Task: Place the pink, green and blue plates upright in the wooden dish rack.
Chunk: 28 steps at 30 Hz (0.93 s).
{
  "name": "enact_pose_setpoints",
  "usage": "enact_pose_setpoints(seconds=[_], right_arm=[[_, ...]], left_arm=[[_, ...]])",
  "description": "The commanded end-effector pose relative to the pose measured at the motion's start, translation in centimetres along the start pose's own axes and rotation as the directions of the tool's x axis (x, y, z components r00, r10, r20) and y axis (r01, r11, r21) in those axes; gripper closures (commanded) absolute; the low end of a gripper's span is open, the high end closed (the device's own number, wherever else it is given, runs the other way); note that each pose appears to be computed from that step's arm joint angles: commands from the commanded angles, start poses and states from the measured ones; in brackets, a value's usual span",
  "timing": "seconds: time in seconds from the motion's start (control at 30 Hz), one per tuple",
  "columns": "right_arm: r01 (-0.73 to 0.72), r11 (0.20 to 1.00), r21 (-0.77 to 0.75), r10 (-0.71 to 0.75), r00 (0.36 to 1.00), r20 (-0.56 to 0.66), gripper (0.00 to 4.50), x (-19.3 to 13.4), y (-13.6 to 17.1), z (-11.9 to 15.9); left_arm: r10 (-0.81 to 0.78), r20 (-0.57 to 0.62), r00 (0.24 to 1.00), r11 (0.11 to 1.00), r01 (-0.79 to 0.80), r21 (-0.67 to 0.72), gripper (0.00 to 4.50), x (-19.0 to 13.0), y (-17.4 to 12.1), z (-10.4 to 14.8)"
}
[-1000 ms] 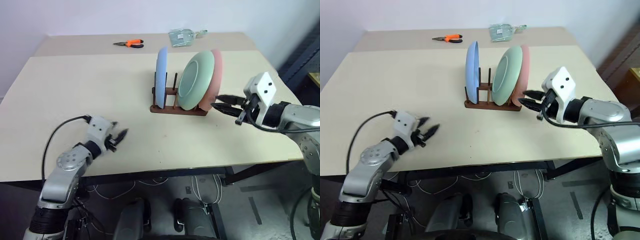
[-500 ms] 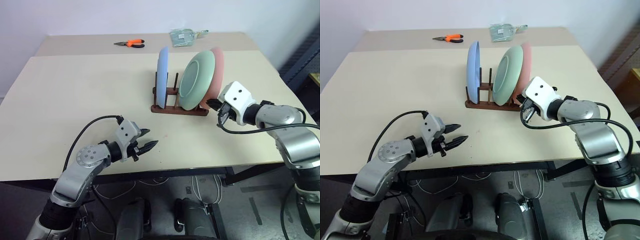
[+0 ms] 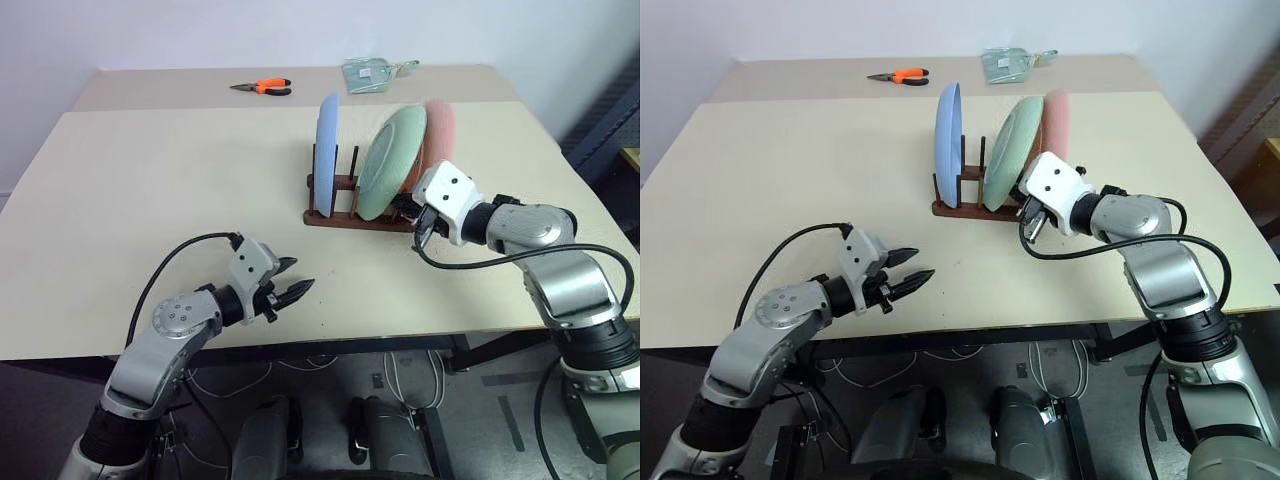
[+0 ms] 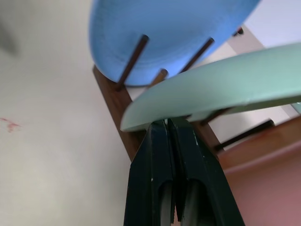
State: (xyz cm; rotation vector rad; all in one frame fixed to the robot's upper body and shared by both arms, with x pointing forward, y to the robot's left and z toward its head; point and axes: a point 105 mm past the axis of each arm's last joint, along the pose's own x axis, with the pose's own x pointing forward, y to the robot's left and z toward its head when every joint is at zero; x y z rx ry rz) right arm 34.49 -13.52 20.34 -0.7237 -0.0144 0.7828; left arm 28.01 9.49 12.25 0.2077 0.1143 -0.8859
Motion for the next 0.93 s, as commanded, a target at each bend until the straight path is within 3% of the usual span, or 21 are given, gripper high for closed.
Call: enact_pose_setpoints(seconds=[0.03,0.2,0.37,0.53,0.67,0.93], right_arm=[[0.014,0.997,-0.071,-0.01,0.999,0.049,4.46,-0.4,-0.3,1.8],[0.019,0.996,-0.091,-0.012,0.997,0.071,4.46,0.0,-0.3,2.5],[-0.027,0.993,-0.112,0.025,0.999,-0.02,4.46,-1.8,-0.4,0.8],[-0.104,0.992,0.07,0.102,0.994,0.028,4.46,-5.7,0.1,0.3],[-0.046,0.958,0.284,0.009,0.992,0.129,4.46,-8.0,-1.0,-0.4],[-0.065,0.936,0.347,0.038,0.996,0.086,4.46,-8.2,0.7,-3.0]], left_arm=[[-0.008,0.038,0.999,1.0,0.007,0.026,1.98,0.0,-0.3,1.1],[-0.011,0.041,0.999,1.0,0.01,0.022,1.98,0.2,-0.4,1.2],[0.051,0.021,0.998,0.999,-0.051,0.014,1.98,-0.7,0.8,0.7],[0.185,-0.047,0.982,0.982,-0.184,0.032,1.98,-3.4,4.2,-0.8],[0.298,-0.118,0.947,0.954,-0.293,0.057,1.98,-6.4,7.3,-2.7],[0.341,-0.14,0.93,0.94,-0.336,0.058,1.98,-7.5,8.0,-3.6]])
